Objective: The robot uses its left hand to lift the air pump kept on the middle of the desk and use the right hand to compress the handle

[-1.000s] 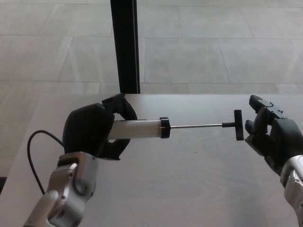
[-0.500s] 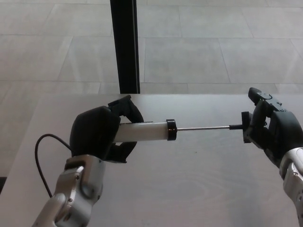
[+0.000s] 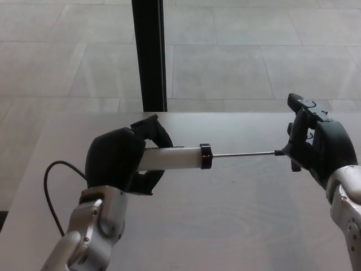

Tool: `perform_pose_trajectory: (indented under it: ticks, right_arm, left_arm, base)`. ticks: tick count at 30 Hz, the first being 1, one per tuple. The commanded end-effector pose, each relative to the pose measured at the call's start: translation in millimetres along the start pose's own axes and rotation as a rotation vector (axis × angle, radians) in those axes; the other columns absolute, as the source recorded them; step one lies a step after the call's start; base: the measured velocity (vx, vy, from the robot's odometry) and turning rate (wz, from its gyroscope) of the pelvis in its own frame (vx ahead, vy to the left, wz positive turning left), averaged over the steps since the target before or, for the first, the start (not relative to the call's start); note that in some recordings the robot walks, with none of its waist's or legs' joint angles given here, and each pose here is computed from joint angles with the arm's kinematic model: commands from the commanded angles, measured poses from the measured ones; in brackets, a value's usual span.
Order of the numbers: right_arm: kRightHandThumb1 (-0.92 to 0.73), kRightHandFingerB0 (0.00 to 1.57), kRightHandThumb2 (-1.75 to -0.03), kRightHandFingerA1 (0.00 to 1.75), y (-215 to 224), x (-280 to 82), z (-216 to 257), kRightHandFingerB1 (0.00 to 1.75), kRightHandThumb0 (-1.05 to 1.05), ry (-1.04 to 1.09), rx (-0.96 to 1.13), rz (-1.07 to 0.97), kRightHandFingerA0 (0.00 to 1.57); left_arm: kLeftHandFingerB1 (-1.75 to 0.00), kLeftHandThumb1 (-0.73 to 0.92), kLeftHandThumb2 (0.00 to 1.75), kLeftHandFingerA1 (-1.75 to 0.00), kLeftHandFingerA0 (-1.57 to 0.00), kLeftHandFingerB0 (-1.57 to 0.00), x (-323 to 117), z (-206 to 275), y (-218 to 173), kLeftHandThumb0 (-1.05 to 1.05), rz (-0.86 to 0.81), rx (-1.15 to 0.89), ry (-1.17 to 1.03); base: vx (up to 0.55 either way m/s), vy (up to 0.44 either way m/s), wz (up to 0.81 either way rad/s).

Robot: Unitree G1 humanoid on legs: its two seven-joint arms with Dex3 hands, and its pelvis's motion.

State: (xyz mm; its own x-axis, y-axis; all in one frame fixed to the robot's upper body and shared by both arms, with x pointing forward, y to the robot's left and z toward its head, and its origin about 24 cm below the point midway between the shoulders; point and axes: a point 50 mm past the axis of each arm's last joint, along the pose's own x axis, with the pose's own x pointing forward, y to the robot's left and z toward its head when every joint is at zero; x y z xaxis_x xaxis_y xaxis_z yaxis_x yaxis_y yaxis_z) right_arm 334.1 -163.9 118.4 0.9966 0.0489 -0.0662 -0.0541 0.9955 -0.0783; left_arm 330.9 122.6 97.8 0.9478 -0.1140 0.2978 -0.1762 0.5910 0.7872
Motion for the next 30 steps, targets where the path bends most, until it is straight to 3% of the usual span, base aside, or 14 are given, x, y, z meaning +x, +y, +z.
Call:
perform_pose_trajectory:
  ticks: [1, 2, 3, 4, 5, 6, 7, 8, 9, 11, 20, 26, 29, 30]
  right_arm:
    - [-0.92, 0.04, -0.84, 0.29, 6.5, -1.1, -6.7, 0.28, -0.86, 0.014, -0.02, -0.006, 0.0]
    - [-0.92, 0.04, -0.84, 0.29, 6.4, -1.5, -7.1, 0.28, -0.86, 0.015, -0.019, -0.009, 0.0]
    - [-0.92, 0.03, -0.85, 0.3, 5.7, -1.8, -8.9, 0.28, -0.89, 0.014, -0.009, -0.011, 0.01]
    - [-0.84, 0.14, -1.25, 0.28, 5.1, -2.0, -9.7, 0.26, -0.87, 0.015, -0.003, -0.018, 0.0]
    - [-0.84, 0.14, -1.25, 0.28, 5.0, -2.1, -9.8, 0.26, -0.87, 0.015, -0.002, -0.021, 0.0]
    - [-0.84, 0.06, -0.99, 0.27, 4.5, -1.9, -10.0, 0.23, -0.97, 0.017, 0.013, -0.024, 0.04]
    - [-0.78, 0.03, -1.21, 0.31, 4.3, -1.8, -10.0, 0.27, -0.81, 0.015, 0.03, -0.028, 0.0]
    - [-0.83, 0.12, -1.24, 0.27, 4.5, -1.7, -9.6, 0.25, -0.86, 0.005, 0.041, -0.029, 0.0]
    - [-0.83, 0.11, -1.25, 0.25, 5.0, -1.5, -9.3, 0.24, -0.87, 0.002, 0.052, -0.031, 0.0]
    - [-0.86, 0.11, -1.25, 0.28, 8.3, -1.8, -7.2, 0.25, -0.87, -0.016, 0.078, -0.044, 0.03]
    - [-0.91, 0.03, -1.27, 0.2, 21.4, -1.3, 5.6, 0.16, -0.91, -0.121, 0.291, -0.077, 0.03]
    - [-0.9, 0.05, -1.27, 0.21, 30.7, -1.4, 20.2, 0.17, -0.93, -0.167, 0.318, -0.088, 0.05]
    - [-0.91, 0.05, -1.28, 0.21, 37.2, -2.1, 24.3, 0.17, -0.93, -0.189, 0.333, -0.07, 0.05]
    - [-0.86, 0.05, -1.25, 0.28, 41.3, -2.5, 26.3, 0.23, -0.85, -0.199, 0.34, -0.055, 0.06]
  left_arm:
    - [-1.5, 0.51, 1.18, -1.72, -0.9, -0.77, 5.6, 4.1, 4.2, -0.14, 0.025, 0.015, -0.029]
    - [-1.5, 0.51, 1.18, -1.72, -0.9, -0.77, 5.9, 4.6, 4.2, -0.14, 0.025, 0.014, -0.032]
    - [-1.28, 0.47, 1.17, -1.39, -1.17, -1.03, 5.7, 4.8, 4.7, -0.19, 0.032, -0.002, -0.037]
    - [-1.58, 0.44, 1.29, -1.75, -0.88, -0.82, 5.7, 4.5, 4.9, -0.13, 0.036, -0.008, -0.038]
    - [-1.58, 0.44, 1.29, -1.75, -0.88, -0.82, 5.8, 4.4, 4.9, -0.13, 0.037, -0.008, -0.038]
    - [-1.6, 0.45, 1.26, -1.75, -0.87, -0.81, 5.7, 4.4, 4.9, -0.13, 0.038, -0.014, -0.03]
    - [-1.29, 0.46, 1.17, -1.39, -1.16, -1.04, 5.8, 4.0, 4.5, -0.19, 0.038, -0.013, -0.026]
    - [-1.28, 0.47, 1.17, -1.39, -1.17, -1.03, 5.8, 4.2, 4.3, -0.2, 0.036, -0.011, -0.027]
    - [-1.5, 0.47, 1.23, -1.75, -0.89, -0.74, 5.8, 4.3, 3.6, -0.11, 0.042, -0.004, -0.036]
    - [-1.57, 0.44, 1.2, -1.75, -0.87, -0.81, 6.6, 5.6, 2.4, -0.14, 0.035, -0.016, -0.022]
    - [-1.54, 0.44, 1.23, -1.73, -0.87, -0.82, 6.3, 15.0, -4.2, -0.1, 0.034, -0.054, -0.015]
    - [-1.53, 0.56, 1.03, -1.72, -0.83, -0.79, 4.9, 17.0, -11.3, -0.12, 0.011, -0.074, 0.012]
    - [-1.54, 0.55, 1.05, -1.74, -0.85, -0.8, 4.6, 19.2, -15.7, -0.1, 0.002, -0.083, 0.011]
    - [-1.21, 0.47, 1.15, -1.36, -1.18, -1.02, 5.9, 21.8, -16.7, -0.12, 0.015, -0.066, -0.019]
  base:
    - [0.0, 0.0, 0.0]
    - [0.0, 0.0, 0.0]
    - [0.0, 0.0, 0.0]
    - [0.0, 0.0, 0.0]
    - [0.0, 0.0, 0.0]
    - [0.0, 0.0, 0.0]
    - [0.0, 0.0, 0.0]
    - [0.0, 0.0, 0.0]
    - [0.0, 0.0, 0.0]
    - [0.0, 0.0, 0.0]
    - [0.0, 0.0, 0.0]
    - [0.0, 0.0, 0.0]
    - [0.0, 0.0, 0.0]
    - [0.0, 0.0, 0.0]
